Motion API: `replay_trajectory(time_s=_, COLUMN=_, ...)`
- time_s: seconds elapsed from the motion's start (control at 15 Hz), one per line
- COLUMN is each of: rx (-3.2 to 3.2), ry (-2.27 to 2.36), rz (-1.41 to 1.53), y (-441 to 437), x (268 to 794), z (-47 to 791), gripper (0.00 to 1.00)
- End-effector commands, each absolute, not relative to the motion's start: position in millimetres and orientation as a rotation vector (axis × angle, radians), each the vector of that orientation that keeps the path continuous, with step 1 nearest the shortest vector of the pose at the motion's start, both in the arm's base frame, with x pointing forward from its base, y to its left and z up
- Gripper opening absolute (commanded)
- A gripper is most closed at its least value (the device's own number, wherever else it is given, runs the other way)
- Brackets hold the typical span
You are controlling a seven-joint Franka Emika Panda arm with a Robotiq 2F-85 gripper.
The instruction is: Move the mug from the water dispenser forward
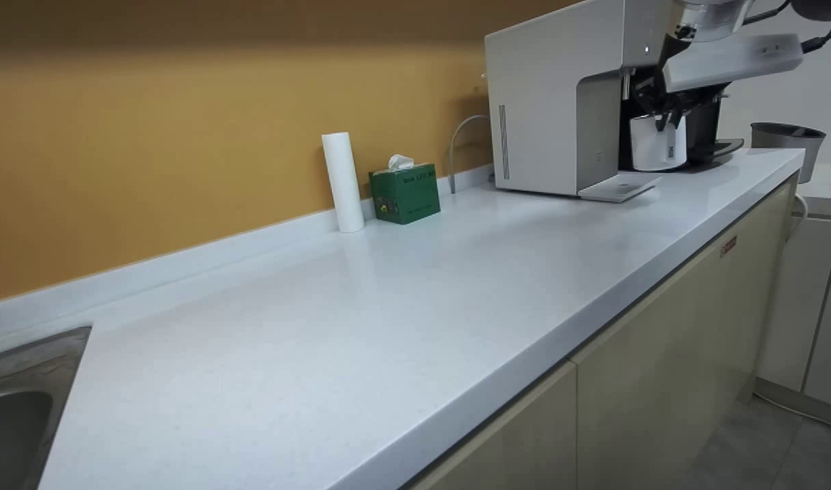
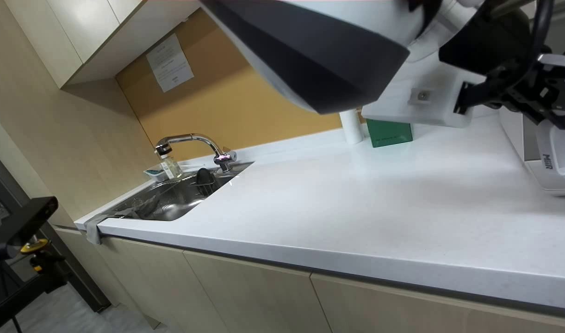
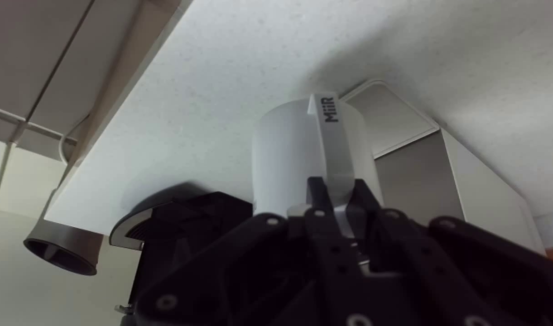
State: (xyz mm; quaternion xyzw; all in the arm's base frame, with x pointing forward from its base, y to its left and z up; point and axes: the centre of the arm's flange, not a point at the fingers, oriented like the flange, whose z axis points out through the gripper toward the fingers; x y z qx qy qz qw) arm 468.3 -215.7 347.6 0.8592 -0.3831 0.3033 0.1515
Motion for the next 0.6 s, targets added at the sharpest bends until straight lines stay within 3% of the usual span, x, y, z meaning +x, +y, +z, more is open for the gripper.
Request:
replay_trajectory(time_s=0.0, rx=2.453, ry=-1.202, rz=0.875, y=-199.7, x=431.0, z=343.2, gripper=0.04)
replay_trajectory(time_s=0.53, rx=2.524, ry=-1.238, rz=0.964, y=-190.2, x=409.3, z=311.7, gripper=0.04)
